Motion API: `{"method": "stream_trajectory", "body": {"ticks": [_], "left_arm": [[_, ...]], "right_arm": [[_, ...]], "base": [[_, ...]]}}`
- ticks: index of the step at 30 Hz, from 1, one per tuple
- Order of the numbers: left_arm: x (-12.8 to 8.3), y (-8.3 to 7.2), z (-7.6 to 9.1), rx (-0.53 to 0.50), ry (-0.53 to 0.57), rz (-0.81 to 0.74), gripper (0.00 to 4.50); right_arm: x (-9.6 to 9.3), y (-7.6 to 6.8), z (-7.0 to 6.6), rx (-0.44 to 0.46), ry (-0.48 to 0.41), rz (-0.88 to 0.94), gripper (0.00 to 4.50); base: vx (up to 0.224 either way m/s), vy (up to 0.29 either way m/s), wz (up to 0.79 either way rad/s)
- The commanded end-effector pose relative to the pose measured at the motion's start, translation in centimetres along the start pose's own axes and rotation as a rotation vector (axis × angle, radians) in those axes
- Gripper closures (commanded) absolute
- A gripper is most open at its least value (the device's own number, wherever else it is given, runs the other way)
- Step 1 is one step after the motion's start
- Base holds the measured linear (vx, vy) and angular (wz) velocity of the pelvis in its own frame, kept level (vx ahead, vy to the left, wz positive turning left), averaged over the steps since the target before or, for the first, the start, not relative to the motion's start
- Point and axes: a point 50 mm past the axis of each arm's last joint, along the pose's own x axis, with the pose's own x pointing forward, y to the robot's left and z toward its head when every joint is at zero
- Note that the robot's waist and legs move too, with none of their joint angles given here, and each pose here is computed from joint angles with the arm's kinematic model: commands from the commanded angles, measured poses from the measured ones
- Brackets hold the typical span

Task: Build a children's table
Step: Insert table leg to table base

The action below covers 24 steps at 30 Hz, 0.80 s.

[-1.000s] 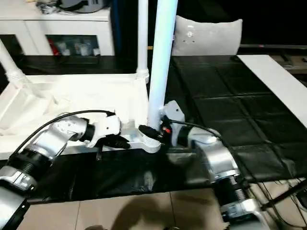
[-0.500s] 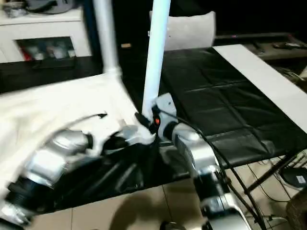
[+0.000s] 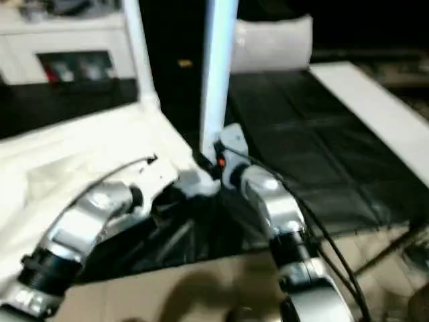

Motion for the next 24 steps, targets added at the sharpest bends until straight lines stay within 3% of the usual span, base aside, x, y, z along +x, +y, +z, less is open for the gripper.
{"method": "stream_trajectory", "body": {"ticks": [1, 7, 16, 24], "left_arm": [[-0.2, 0.8, 0.6, -0.009, -0.041, 0.040, 4.50], [-0.4, 1.9, 0.5, 0.004, -0.062, 0.035, 4.50], [-0.5, 2.1, 0.1, 0.037, -0.049, -0.017, 4.50], [-0.8, 1.9, -0.4, 0.089, -0.026, -0.111, 4.50]], "right_arm": [[-0.5, -0.4, -3.2, 0.028, 0.132, -0.008, 1.64], [-1.5, -0.9, -2.5, -0.009, 0.065, 0.051, 1.10], [-3.4, -2.3, -2.4, -0.042, 0.048, 0.079, 0.31], [-5.5, -2.9, -1.5, -0.078, -0.021, 0.145, 0.07]], "base": [[0.067, 0.044, -0.33], [0.000, 0.000, 0.00], [0.000, 0.000, 0.00], [0.020, -0.015, 0.02]]}}
